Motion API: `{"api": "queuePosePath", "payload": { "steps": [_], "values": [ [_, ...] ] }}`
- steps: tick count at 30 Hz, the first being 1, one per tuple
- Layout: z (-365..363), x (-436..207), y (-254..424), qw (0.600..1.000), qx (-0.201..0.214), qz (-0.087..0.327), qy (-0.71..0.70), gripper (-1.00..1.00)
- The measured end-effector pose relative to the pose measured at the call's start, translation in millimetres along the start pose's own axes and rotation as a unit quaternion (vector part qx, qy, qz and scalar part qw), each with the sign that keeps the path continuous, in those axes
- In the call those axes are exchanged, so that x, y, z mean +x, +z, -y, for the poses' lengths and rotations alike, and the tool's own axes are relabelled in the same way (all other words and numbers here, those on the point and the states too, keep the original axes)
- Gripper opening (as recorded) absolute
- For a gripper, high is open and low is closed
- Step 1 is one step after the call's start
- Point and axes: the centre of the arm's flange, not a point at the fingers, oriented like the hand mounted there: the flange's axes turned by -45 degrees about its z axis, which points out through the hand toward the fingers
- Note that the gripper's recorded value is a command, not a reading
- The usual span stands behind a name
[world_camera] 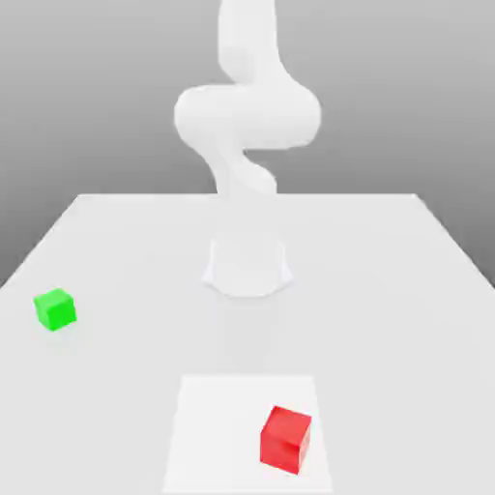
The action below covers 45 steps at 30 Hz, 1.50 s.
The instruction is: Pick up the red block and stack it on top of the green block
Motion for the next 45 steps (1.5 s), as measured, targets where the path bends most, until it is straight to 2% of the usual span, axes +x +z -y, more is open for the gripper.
{"api": "queuePosePath", "payload": {
  "steps": [10, 17, 23, 28, 29, 36, 41, 45],
  "values": [
    [18, -64, 205, 0.985, -0.043, 0.152, 0.065, 0.00],
    [26, -154, 315, 0.959, -0.060, 0.254, 0.112, 0.00],
    [37, -246, 380, 0.927, -0.066, 0.336, 0.153, 0.00],
    [37, -291, 424, 0.922, -0.066, 0.346, 0.160, 0.00],
    [37, -298, 431, 0.922, -0.067, 0.347, 0.160, -1.00],
    [37, -298, 431, 0.922, -0.066, 0.346, 0.160, -1.00],
    [38, -264, 393, 0.922, -0.067, 0.346, 0.160, -1.00],
    [-53, -259, 376, 0.906, -0.106, 0.339, 0.230, -1.00]
  ]
}}
